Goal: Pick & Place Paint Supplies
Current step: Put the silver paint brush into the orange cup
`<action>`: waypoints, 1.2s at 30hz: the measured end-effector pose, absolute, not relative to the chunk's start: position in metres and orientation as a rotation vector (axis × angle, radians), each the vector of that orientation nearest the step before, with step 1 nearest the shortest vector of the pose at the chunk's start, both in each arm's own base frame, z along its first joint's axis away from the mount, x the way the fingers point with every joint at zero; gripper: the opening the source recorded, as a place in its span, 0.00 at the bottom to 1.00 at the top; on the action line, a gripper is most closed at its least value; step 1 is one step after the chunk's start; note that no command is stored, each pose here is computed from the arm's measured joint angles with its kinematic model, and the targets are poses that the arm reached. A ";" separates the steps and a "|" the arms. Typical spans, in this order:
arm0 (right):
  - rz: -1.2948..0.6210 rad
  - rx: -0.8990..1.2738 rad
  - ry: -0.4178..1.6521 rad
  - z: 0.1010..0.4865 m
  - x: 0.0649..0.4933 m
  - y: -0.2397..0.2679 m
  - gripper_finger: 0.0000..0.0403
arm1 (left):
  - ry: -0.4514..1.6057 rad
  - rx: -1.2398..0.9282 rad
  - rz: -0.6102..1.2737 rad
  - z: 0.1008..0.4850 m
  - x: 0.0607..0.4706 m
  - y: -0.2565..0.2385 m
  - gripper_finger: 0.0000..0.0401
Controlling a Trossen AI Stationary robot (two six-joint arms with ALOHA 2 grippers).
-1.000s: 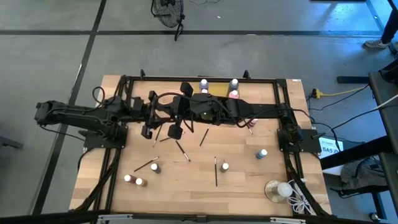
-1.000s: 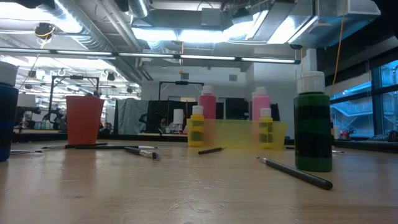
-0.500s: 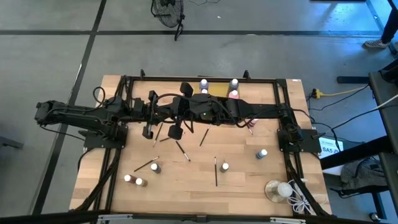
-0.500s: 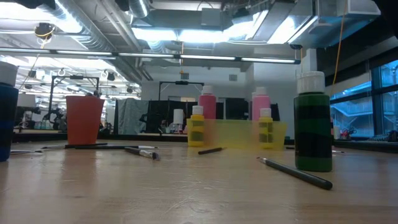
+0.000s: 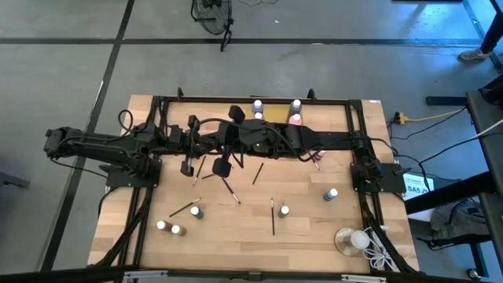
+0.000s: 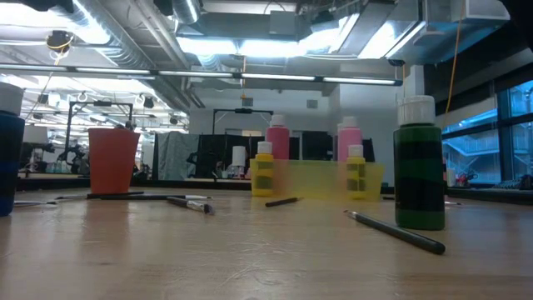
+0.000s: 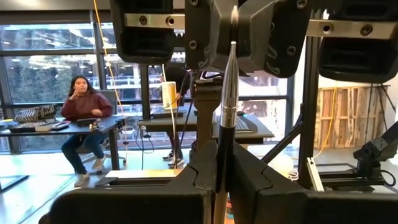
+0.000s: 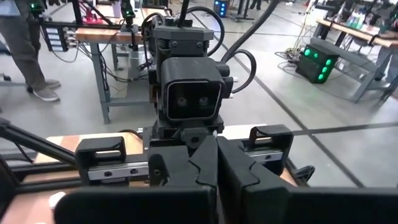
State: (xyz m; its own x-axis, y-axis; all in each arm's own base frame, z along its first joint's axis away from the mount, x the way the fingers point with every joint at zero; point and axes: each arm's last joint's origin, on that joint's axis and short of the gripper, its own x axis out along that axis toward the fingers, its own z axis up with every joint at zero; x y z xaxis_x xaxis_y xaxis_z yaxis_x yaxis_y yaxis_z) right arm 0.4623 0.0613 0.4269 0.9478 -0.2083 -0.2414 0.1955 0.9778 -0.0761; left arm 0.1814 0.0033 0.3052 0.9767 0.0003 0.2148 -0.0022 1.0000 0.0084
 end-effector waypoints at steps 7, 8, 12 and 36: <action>-0.199 -0.030 0.250 0.432 0.457 0.063 0.07 | -0.210 0.001 0.004 0.306 0.178 0.003 0.03; -0.198 -0.028 0.246 0.434 0.456 0.063 0.10 | -0.213 -0.003 0.007 0.306 0.177 0.003 0.03; -0.219 -0.014 0.237 0.443 0.447 0.064 0.21 | -0.199 -0.011 0.011 0.305 0.176 0.004 0.03; -0.164 0.129 0.267 0.508 0.340 0.096 0.39 | -0.004 -0.127 0.505 0.293 0.125 0.015 0.03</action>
